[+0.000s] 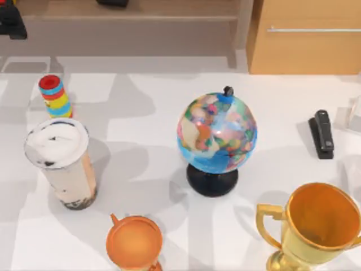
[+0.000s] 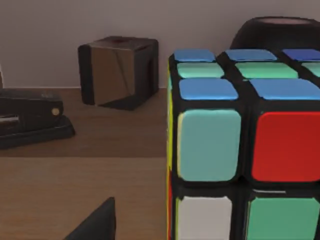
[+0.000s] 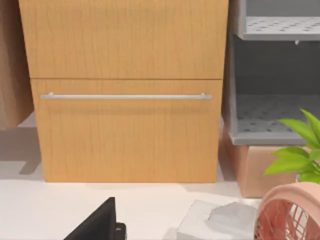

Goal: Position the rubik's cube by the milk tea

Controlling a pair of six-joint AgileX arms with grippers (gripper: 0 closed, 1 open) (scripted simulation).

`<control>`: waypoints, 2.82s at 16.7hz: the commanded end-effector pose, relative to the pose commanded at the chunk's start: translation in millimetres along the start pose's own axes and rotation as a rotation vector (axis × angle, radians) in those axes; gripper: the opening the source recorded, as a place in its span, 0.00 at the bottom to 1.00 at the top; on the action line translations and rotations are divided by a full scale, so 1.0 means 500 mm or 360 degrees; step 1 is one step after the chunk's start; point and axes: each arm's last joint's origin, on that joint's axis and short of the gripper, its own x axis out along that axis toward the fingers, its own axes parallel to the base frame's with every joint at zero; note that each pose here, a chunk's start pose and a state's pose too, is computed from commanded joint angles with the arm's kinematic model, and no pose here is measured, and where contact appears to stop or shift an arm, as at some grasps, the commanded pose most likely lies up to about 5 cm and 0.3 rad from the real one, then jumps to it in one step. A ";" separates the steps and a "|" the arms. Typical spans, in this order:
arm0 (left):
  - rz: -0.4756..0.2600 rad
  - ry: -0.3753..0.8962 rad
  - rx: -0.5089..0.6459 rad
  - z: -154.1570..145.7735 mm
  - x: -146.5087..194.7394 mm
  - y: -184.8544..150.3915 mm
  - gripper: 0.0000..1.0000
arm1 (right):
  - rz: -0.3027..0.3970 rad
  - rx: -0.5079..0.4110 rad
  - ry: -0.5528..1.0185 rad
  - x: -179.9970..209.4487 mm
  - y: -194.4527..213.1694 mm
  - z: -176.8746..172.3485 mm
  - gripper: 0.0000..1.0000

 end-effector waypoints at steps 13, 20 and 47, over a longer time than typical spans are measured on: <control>0.0000 0.0001 0.0000 -0.001 0.047 0.000 0.62 | 0.0000 0.0000 0.0000 0.000 0.000 0.000 1.00; 0.0000 0.0001 0.0000 -0.001 0.047 0.000 0.10 | 0.0000 0.0000 0.0000 0.000 0.000 0.000 1.00; 0.0011 0.0158 0.0058 0.141 0.053 0.009 0.00 | 0.0000 0.0000 0.0000 0.000 0.000 0.000 1.00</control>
